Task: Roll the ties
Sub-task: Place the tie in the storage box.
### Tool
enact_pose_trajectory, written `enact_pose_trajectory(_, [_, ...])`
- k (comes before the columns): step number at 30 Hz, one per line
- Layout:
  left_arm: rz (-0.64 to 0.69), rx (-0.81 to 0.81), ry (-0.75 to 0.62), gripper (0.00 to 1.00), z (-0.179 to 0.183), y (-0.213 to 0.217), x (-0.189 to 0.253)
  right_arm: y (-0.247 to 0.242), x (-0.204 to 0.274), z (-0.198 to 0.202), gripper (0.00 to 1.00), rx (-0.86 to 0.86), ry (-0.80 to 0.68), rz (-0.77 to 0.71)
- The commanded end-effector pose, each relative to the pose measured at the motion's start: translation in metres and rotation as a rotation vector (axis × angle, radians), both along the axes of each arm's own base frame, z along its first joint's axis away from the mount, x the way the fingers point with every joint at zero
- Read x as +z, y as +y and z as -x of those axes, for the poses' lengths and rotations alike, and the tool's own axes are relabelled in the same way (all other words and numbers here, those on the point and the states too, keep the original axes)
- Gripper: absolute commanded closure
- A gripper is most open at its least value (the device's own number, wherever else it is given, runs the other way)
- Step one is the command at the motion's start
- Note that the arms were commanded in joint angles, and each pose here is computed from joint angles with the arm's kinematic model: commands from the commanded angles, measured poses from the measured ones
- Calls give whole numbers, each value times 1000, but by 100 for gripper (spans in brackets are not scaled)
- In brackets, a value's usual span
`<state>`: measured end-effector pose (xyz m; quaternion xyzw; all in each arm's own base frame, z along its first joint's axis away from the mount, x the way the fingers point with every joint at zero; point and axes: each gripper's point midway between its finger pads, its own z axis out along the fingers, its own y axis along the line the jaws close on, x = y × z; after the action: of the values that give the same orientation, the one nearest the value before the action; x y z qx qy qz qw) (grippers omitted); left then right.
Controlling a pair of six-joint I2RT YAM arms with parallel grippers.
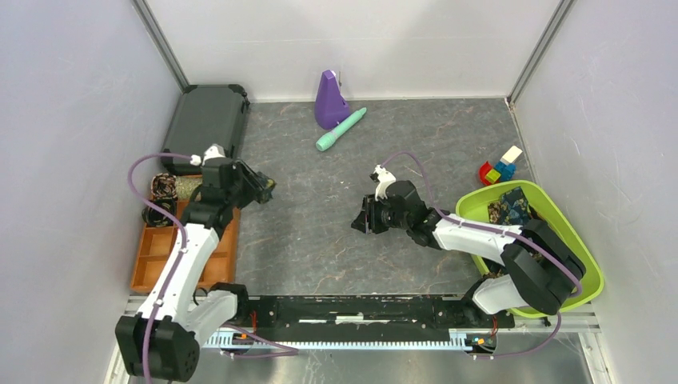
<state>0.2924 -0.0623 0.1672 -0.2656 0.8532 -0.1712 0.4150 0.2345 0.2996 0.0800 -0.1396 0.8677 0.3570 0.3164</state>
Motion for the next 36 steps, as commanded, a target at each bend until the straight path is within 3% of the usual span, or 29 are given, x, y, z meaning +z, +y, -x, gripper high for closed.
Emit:
enact_pose_trajectory(1, [-72, 33, -30, 64, -18, 33, 21, 1, 12, -1, 59, 3, -32, -39])
enact_pose_trajectory(10, [-23, 252, -76, 63, -44, 106, 35, 0, 4, 3, 59, 8, -16, -45])
enact_pose_trajectory(18, [82, 383, -109, 64, -70, 149, 16, 5, 3, 6, 60, 29, -7, -67])
enact_pose_trajectory(27, [94, 427, -91, 64, -95, 166, -3, 2, -4, 10, 60, 33, 2, -65])
enact_pose_trajectory(36, [66, 505, -18, 63, -86, 178, -40, 4, -7, 12, 60, 41, 13, -71])
